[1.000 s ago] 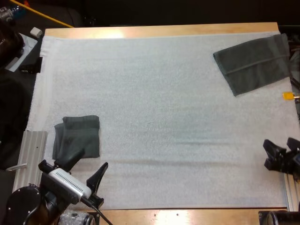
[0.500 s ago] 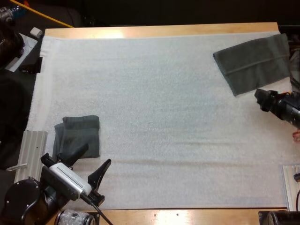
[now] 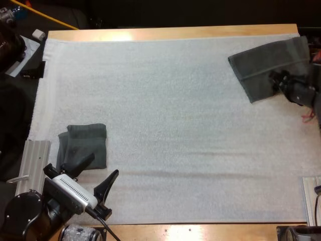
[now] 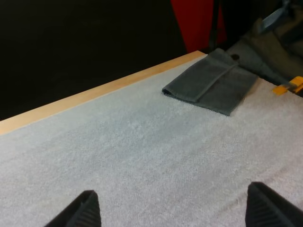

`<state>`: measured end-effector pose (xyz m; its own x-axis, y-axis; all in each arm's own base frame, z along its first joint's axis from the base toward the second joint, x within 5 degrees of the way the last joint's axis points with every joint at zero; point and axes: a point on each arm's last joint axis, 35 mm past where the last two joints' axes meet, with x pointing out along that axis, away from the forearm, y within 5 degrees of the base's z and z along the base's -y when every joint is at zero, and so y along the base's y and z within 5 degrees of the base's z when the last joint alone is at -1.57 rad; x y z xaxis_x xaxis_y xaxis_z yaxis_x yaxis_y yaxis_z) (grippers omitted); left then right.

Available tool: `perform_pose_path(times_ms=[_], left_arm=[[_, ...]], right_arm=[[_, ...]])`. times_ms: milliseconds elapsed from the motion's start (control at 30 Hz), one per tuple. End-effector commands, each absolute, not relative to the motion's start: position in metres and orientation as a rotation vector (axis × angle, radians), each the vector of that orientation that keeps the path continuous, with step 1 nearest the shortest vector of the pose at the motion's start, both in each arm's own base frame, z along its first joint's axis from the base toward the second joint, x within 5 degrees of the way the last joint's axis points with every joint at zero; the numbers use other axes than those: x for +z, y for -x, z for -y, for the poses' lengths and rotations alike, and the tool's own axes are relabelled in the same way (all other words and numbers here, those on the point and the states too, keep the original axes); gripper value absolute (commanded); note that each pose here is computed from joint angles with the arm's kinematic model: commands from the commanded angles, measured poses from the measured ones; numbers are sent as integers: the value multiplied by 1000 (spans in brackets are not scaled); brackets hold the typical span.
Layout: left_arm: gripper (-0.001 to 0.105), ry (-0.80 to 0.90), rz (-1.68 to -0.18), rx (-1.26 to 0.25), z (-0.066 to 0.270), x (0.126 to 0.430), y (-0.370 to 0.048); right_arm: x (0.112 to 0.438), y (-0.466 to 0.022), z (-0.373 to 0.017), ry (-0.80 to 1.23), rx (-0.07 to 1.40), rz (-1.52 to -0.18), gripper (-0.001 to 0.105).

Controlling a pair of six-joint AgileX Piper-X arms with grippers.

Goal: Pick towel from pile, fold and stack

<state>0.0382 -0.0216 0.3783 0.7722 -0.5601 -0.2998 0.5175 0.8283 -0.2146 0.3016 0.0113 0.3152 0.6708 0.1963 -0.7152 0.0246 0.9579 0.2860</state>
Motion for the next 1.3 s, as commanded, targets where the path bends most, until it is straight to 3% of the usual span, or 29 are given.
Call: perform_pose_path(times_ms=[0,267,333,700,1000,1167,1267], left_arm=[[62,136,-355,-595,22,381,-39],[62,146,-370,-594,23,380,-42],[62,142,-369,-590,22,381,-41],[62,154,-391,-586,22,379,-42],[62,161,-404,-586,23,378,-42],[62,162,-408,-588,23,377,-42],[62,163,-407,-590,23,377,-41]], right_arm=[[287,-334,-16,-313,38,-905,63],[233,-378,-22,-355,-50,-989,63],[237,-372,-21,-351,-35,-987,63],[173,-397,-24,-458,-102,-1061,63],[143,-408,-26,-536,-119,-1061,62],[139,-411,-25,-539,-126,-1061,56],[137,-411,-26,-544,-121,-1065,40]])
